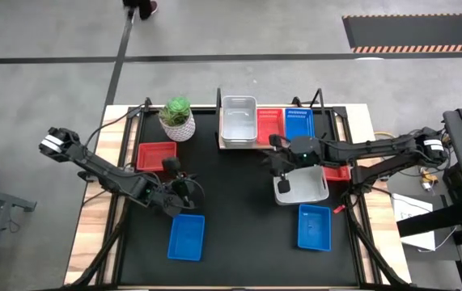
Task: Stack baskets on shelf by color
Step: Stack the left red bin on the red bin on the shelf
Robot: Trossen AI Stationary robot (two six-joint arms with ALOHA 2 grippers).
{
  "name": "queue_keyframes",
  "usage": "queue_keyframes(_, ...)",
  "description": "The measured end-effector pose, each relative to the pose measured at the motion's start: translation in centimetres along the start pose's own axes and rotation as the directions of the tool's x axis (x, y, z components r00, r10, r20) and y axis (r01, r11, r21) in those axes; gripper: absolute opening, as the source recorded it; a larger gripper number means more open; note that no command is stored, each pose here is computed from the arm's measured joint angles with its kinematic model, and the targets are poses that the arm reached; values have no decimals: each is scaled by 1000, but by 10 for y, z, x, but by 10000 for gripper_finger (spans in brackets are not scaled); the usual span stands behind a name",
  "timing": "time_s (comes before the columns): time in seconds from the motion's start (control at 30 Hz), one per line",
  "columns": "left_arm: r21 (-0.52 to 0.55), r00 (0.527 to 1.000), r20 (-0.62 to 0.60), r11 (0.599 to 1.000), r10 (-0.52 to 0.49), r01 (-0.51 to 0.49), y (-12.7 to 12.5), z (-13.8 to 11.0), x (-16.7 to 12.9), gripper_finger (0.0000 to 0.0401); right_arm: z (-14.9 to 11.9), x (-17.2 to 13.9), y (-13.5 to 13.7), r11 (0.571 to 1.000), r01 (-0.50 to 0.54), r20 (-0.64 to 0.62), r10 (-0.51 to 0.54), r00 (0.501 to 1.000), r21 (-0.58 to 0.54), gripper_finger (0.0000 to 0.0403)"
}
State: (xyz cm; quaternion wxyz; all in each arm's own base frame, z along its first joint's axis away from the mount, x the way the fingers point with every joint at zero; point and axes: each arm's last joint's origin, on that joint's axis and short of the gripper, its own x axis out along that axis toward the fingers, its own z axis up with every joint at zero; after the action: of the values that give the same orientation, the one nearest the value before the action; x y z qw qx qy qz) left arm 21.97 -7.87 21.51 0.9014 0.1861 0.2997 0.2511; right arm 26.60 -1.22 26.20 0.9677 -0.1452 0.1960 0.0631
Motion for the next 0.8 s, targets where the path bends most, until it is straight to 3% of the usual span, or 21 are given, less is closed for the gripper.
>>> queue_keyframes(0.13, -2, 1000, 2, 1000, 0, 0, 1, 0, 0, 2, 9, -3, -4, 982, 20, -22, -16, 1000, 188, 87)
queue_keyframes(0.3, -9, 1000, -2, 1000, 3, -3, 2, 0, 0, 2, 18, -8, -5, 972, 9, -140, 25, 990, 234, 120)
queue_keyframes(0.4, -144, 996, -82, 989, 18, -30, 14, -5, -4, 2, 22, -9, -7, 961, 27, -178, 23, 984, 274, 129)
queue_keyframes(0.43, -231, 990, -134, 971, 35, -65, 23, -7, -7, 2, 23, -9, -8, 960, 27, -188, 27, 982, 278, 131)
queue_keyframes(0.5, -419, 965, -258, 893, 57, -165, 43, -14, -12, 2, 24, -10, -8, 958, 29, -211, 33, 977, 285, 133)
queue_keyframes(0.57, -528, 915, -402, 805, 42, -269, 57, -26, -12, 2, 23, -11, -7, 959, 27, -218, 36, 975, 282, 134)
queue_keyframes(0.63, -606, 888, -459, 723, 24, -332, 64, -30, -6, 2, 22, -10, -7, 962, 25, -218, 36, 975, 272, 134)
queue_keyframes(0.8, -613, 858, -512, 680, 45, -401, 74, -33, 9, 2, 20, -8, -7, 969, 21, -209, 32, 977, 247, 134)
